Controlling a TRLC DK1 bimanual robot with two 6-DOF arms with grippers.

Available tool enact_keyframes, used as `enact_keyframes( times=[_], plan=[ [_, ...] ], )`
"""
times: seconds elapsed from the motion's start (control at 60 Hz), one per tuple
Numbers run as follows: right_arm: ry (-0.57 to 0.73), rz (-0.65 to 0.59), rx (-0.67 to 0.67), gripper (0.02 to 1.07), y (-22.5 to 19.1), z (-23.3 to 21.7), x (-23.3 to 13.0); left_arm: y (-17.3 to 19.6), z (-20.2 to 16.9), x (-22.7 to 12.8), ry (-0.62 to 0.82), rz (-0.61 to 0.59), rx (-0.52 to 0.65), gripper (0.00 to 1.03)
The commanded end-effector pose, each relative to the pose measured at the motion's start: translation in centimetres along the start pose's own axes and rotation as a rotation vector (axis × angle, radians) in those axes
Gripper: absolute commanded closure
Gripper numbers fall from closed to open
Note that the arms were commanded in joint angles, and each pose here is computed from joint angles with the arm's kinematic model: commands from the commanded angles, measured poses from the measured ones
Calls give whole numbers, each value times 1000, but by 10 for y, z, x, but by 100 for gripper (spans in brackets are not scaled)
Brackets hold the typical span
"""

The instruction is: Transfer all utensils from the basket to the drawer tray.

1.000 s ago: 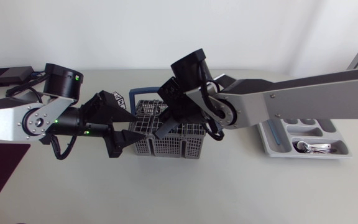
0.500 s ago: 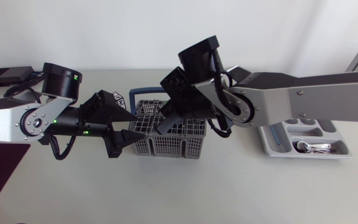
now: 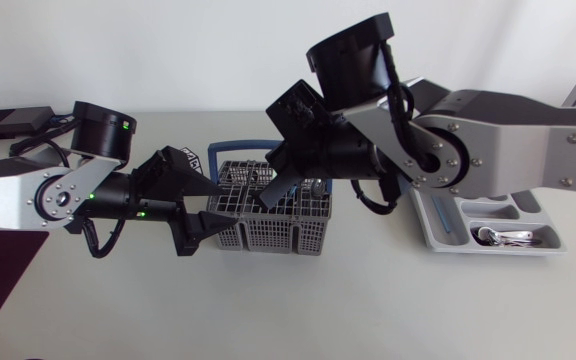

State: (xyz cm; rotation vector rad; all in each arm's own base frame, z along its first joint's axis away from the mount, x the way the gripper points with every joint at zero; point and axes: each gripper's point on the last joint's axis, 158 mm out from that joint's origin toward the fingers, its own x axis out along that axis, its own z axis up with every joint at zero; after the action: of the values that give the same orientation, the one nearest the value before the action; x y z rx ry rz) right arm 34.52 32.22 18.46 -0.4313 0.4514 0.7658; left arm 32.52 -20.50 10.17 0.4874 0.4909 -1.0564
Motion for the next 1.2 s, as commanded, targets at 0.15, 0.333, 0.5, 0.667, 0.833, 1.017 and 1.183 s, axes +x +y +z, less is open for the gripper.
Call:
enact_keyframes(
  times=[0.15, 0.333, 0.5, 0.667, 0.833, 1.017, 1.183],
  plan=[
    [39, 6, 6, 88, 3, -24, -5, 2, 22, 14, 2, 35, 23, 16],
    [48, -16, 19, 72, -5, -41, -15, 18, 37, 44, 19, 165, -22, 16],
    [55, -35, 42, 72, -21, -55, -24, 27, 42, 62, 31, 239, -34, 16],
    [50, -45, 60, 72, -32, -62, -33, 32, 45, 69, 19, 278, -49, 16],
    [47, -53, 79, 72, -39, -70, -37, 40, 52, 71, -7, 369, -70, 22],
    [45, -60, 87, 72, -43, -76, -41, 40, 56, 79, -11, 430, -70, 30],
    [35, -67, 92, 72, -48, -77, -47, 49, 53, 88, 13, 510, -76, 43]
  ],
)
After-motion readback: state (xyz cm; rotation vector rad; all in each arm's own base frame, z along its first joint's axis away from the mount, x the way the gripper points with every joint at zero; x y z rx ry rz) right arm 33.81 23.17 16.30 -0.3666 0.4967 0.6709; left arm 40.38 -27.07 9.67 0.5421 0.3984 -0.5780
